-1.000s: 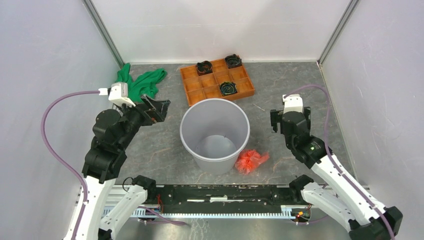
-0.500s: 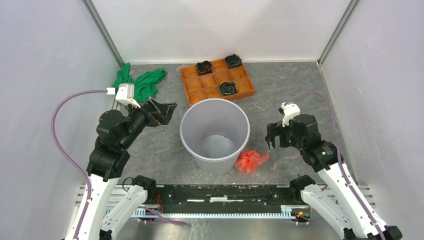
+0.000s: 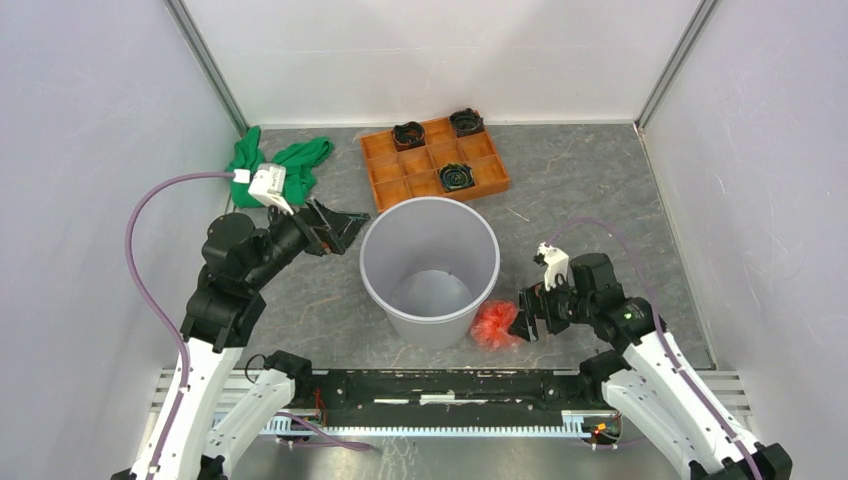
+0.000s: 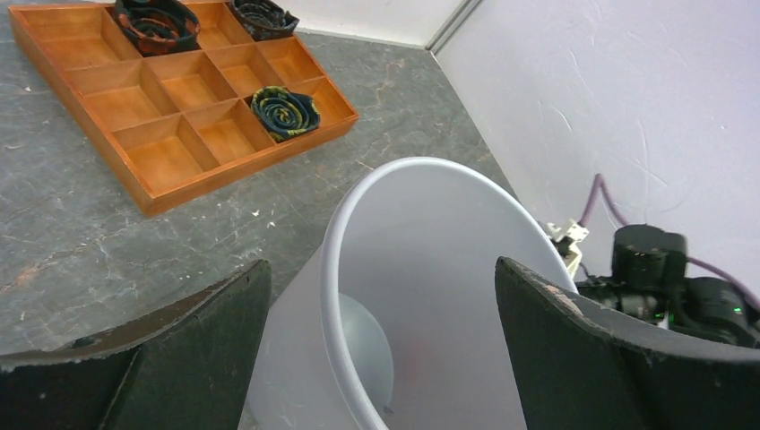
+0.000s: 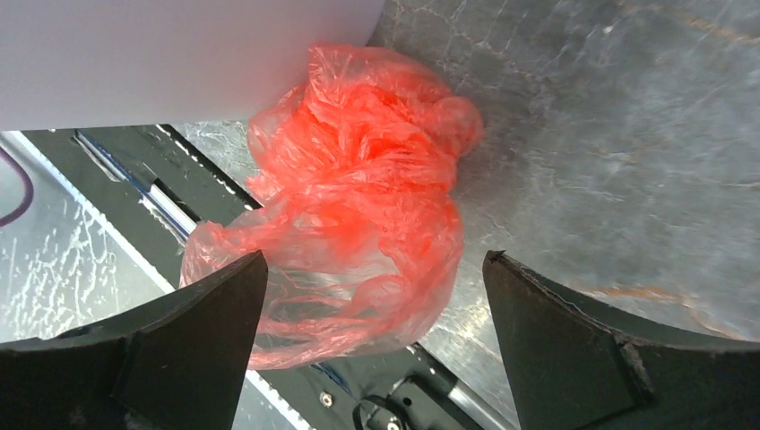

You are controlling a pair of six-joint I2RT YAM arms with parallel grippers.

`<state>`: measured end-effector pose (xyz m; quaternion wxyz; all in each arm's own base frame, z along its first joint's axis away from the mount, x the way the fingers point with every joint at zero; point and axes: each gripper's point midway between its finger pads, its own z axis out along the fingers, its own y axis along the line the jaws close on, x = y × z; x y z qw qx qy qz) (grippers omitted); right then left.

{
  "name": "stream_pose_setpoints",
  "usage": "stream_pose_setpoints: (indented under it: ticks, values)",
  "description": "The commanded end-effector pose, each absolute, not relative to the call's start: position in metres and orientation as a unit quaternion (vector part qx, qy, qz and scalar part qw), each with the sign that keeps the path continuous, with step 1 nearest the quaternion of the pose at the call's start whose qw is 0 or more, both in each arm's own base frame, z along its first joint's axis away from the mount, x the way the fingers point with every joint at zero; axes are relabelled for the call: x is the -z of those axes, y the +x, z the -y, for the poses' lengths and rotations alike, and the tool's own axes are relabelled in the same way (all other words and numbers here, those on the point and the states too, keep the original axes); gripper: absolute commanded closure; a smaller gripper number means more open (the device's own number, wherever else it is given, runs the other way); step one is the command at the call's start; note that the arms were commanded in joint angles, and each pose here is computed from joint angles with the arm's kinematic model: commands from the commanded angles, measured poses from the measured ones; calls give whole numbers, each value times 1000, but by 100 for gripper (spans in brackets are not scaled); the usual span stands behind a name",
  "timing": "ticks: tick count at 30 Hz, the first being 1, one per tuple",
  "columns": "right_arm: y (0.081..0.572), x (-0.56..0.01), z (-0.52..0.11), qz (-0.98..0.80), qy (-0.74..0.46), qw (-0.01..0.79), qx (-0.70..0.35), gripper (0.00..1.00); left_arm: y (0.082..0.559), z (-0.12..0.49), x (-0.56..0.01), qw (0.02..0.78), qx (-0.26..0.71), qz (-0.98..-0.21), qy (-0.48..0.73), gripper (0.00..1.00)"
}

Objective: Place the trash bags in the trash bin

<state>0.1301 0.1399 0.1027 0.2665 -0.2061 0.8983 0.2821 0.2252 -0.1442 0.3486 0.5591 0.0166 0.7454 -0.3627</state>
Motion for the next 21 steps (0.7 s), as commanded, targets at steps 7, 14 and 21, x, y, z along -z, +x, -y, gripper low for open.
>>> stream_pose_setpoints:
  ticks: [7, 14, 21]
  values:
    - [159, -91, -191, -849, -122, 299, -418, 31, 214, 163, -361, 536, 427, -727, 31, 0]
    - [152, -73, -216, -850, -154, 271, -424, 37, 212, 161, -357, 535, 423, -730, 30, 0]
    - [157, -75, -222, -843, -155, 286, -427, 37, 210, 149, -379, 572, 399, -716, 25, 0]
